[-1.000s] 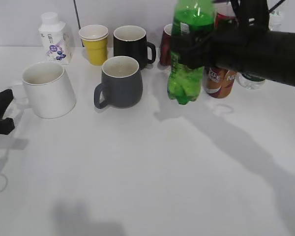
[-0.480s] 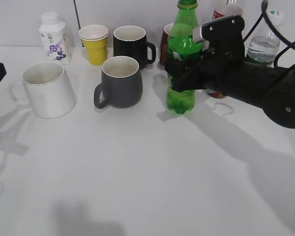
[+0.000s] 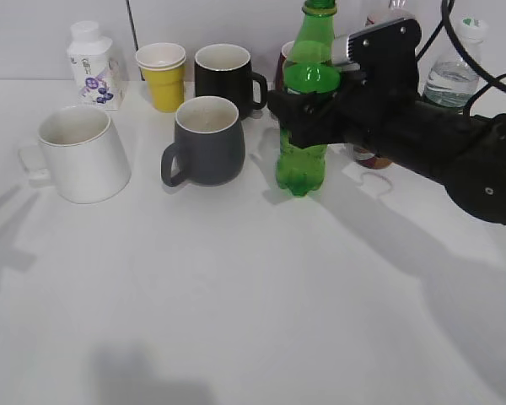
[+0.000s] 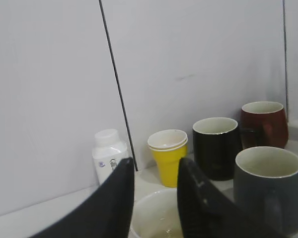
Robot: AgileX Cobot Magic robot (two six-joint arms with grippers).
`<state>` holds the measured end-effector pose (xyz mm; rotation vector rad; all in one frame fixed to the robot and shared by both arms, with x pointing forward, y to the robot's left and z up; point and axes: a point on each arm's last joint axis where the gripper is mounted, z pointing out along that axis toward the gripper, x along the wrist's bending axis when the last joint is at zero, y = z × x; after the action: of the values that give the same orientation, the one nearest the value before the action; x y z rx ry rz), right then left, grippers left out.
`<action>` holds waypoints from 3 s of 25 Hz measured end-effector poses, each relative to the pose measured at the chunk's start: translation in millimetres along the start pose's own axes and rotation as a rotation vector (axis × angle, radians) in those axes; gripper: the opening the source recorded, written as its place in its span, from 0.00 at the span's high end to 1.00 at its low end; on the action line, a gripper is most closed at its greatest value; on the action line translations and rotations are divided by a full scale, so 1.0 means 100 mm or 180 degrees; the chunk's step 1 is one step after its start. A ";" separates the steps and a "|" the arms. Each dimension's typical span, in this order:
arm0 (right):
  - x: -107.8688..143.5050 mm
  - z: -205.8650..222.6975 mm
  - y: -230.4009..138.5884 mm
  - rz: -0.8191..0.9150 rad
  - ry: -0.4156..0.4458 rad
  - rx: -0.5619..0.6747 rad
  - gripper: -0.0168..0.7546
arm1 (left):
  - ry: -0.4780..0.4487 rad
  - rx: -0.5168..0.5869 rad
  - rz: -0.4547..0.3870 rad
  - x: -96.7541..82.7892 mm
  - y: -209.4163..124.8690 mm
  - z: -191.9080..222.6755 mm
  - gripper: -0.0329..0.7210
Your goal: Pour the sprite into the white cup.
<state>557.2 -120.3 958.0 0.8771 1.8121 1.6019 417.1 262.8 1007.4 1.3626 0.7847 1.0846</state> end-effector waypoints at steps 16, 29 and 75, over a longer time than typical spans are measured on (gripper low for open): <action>0.08 -0.98 1.35 -0.0232 -0.0432 -0.0310 0.18 | 0.0648 0.0814 -0.0249 0.20 1.01 -0.21 0.64; 0.21 -2.31 1.53 -0.0029 -0.0969 0.0529 0.21 | 0.0905 0.1586 -0.0759 0.12 1.18 -1.19 0.27; 0.59 -3.73 0.48 0.0412 -0.1725 0.1070 0.21 | 0.1533 0.1773 -0.0743 -0.01 0.72 -1.90 0.49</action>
<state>238.2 -304.2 1053.7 1.4439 1.6644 0.9962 230.1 322.4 1059.4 1.4222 1.6531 1.0597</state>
